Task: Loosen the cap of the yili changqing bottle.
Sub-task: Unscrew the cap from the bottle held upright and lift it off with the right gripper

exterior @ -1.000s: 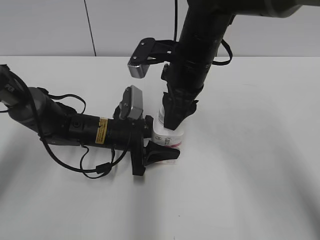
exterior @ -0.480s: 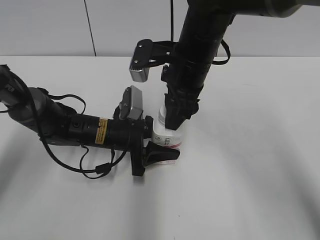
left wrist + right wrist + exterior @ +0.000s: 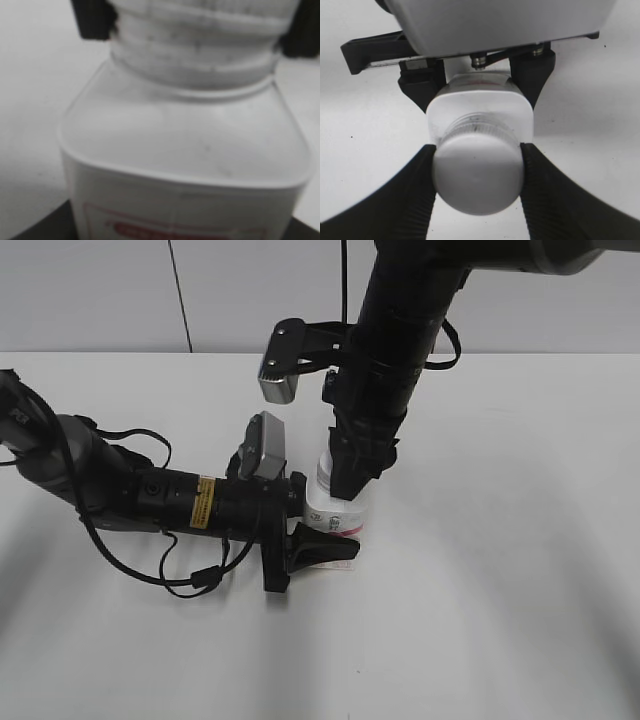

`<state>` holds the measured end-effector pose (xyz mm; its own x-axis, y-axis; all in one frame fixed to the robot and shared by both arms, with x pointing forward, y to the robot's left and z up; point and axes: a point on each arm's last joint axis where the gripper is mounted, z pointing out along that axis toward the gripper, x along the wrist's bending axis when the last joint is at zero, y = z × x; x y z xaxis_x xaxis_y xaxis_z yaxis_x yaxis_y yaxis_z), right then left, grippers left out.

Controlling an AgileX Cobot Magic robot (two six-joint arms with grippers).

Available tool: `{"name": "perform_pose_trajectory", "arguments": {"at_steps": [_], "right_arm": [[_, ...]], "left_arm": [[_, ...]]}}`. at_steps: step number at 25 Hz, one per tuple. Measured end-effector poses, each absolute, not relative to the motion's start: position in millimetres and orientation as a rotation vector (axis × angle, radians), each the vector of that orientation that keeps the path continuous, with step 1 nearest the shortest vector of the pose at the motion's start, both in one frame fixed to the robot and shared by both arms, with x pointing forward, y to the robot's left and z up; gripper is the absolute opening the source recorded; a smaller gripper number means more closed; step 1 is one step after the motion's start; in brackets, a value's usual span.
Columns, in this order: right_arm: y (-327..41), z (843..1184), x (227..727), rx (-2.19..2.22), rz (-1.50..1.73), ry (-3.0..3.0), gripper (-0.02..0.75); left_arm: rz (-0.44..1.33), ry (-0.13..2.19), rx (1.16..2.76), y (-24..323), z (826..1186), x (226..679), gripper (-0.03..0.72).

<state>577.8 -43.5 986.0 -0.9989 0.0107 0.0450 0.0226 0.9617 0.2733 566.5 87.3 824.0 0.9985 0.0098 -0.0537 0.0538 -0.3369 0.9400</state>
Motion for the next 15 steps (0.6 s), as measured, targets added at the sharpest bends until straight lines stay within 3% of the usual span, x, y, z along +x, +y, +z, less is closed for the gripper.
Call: {"name": "perform_pose_trajectory", "arguments": {"at_steps": [15], "right_arm": [[-38.7, 988.4, 576.6, -0.067, -0.507, -3.035, 0.527]], "left_arm": [[-0.046, 0.048, 1.914, 87.3, 824.0, 566.5, 0.389]]}}
